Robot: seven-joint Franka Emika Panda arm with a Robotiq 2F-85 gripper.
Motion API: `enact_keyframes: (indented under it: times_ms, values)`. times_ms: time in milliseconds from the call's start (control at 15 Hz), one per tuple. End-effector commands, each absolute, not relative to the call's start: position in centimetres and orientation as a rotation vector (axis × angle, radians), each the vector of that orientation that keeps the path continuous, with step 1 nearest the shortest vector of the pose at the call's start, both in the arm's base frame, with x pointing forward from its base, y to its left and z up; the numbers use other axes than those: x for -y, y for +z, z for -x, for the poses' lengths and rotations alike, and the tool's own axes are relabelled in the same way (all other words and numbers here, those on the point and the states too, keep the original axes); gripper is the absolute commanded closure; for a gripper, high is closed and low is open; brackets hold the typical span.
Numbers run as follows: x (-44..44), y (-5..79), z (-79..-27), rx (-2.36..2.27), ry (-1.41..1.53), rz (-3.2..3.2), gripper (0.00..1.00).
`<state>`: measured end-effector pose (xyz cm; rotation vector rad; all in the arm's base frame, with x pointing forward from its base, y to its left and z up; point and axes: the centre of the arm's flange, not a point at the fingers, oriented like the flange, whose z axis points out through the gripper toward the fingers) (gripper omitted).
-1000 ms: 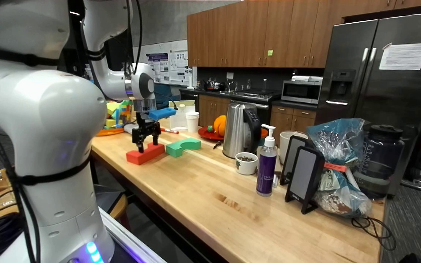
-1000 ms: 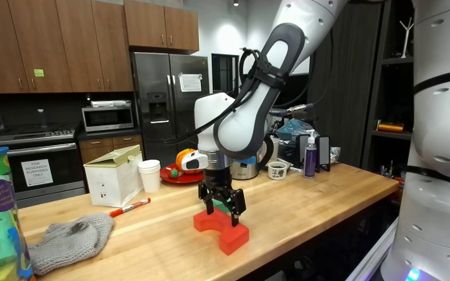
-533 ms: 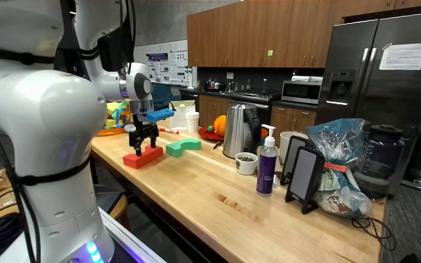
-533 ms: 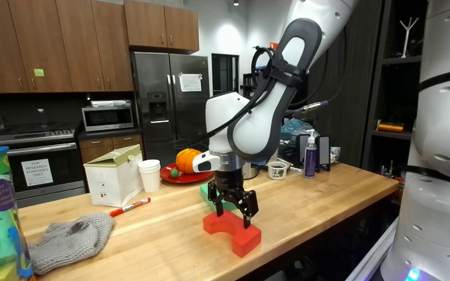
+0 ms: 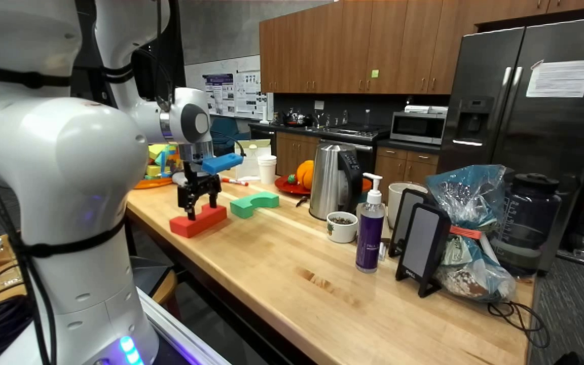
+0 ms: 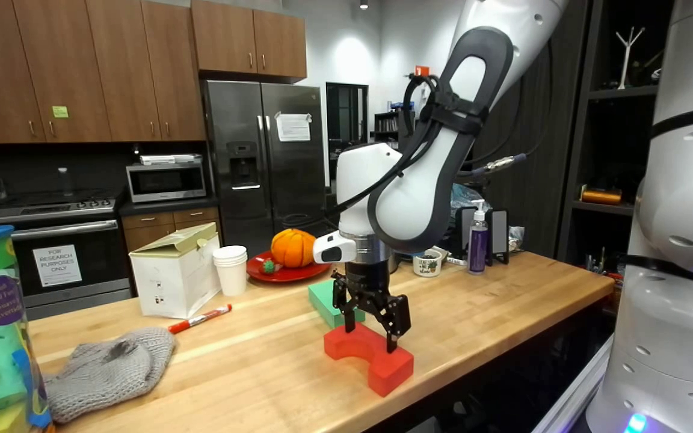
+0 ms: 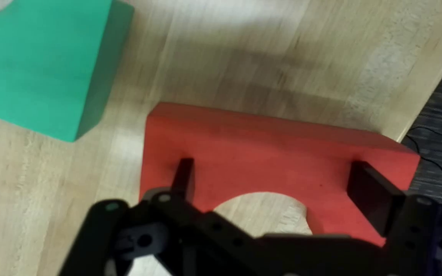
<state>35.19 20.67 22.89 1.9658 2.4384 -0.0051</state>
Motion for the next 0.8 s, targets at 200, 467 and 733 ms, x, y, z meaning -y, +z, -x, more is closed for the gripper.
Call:
enact_keyframes:
  times_ms: [200,467,733]
  values:
    - [-16.4,20.7,-32.1,-2.412,-0.093,-2.068,0.00]
    - [-15.2,20.8,-31.6,-2.375,-0.086,-2.100,0.00]
    - [-14.2,21.1,-31.9,-2.340,-0.093,-2.137,0.00]
